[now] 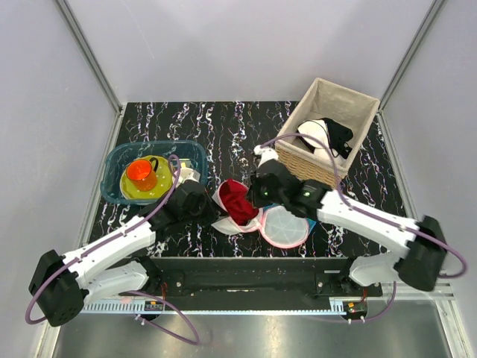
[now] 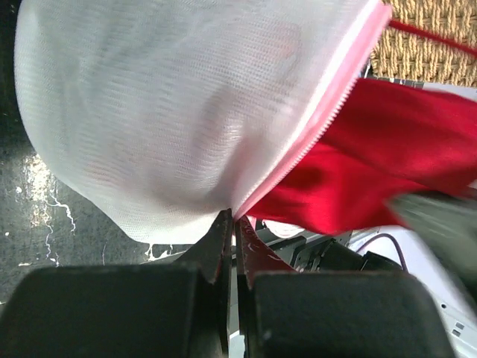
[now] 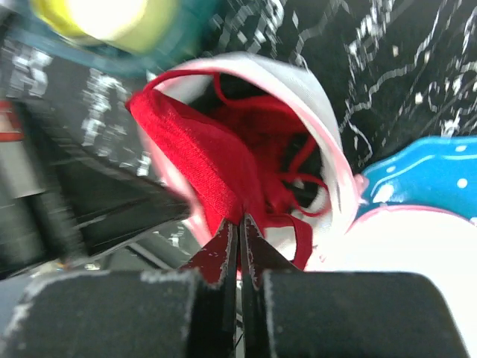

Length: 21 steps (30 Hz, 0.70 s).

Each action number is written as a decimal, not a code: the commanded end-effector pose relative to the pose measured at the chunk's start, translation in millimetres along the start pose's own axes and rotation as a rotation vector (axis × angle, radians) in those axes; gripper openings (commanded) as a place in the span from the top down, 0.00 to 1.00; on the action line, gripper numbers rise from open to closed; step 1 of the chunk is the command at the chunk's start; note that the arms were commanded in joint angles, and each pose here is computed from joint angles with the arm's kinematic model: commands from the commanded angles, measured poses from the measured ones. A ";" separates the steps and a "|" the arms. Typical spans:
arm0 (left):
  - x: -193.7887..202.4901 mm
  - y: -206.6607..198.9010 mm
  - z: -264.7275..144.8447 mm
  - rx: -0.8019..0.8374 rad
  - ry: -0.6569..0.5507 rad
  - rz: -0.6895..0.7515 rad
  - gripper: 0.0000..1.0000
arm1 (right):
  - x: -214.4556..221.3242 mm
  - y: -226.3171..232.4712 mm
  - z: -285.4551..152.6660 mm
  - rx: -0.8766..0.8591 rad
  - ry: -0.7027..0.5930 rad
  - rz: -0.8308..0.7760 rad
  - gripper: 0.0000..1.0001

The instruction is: Unzip the laundry bag and remove the bra

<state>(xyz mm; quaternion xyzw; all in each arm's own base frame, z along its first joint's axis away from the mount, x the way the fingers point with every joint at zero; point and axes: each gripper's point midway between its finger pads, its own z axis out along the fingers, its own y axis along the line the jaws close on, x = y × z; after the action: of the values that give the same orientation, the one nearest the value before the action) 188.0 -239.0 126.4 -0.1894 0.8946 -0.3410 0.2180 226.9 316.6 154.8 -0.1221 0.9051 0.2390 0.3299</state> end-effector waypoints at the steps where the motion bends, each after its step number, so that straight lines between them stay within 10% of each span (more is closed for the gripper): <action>1: -3.9 3.9 0.6 0.006 -0.023 -0.016 1.00 | -70.6 30.4 -73.9 -0.132 -0.229 0.017 1.00; 21: -1.0 6.4 2.4 -0.007 -0.002 -0.003 1.00 | -283.3 -23.3 -268.5 0.058 -0.861 0.005 1.00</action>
<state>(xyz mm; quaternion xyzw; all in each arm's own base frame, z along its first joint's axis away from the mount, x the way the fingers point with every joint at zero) 184.7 -233.5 115.1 -0.1947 0.8993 -0.3300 0.2109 303.0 198.4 454.8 -0.0086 0.7370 0.2571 0.6251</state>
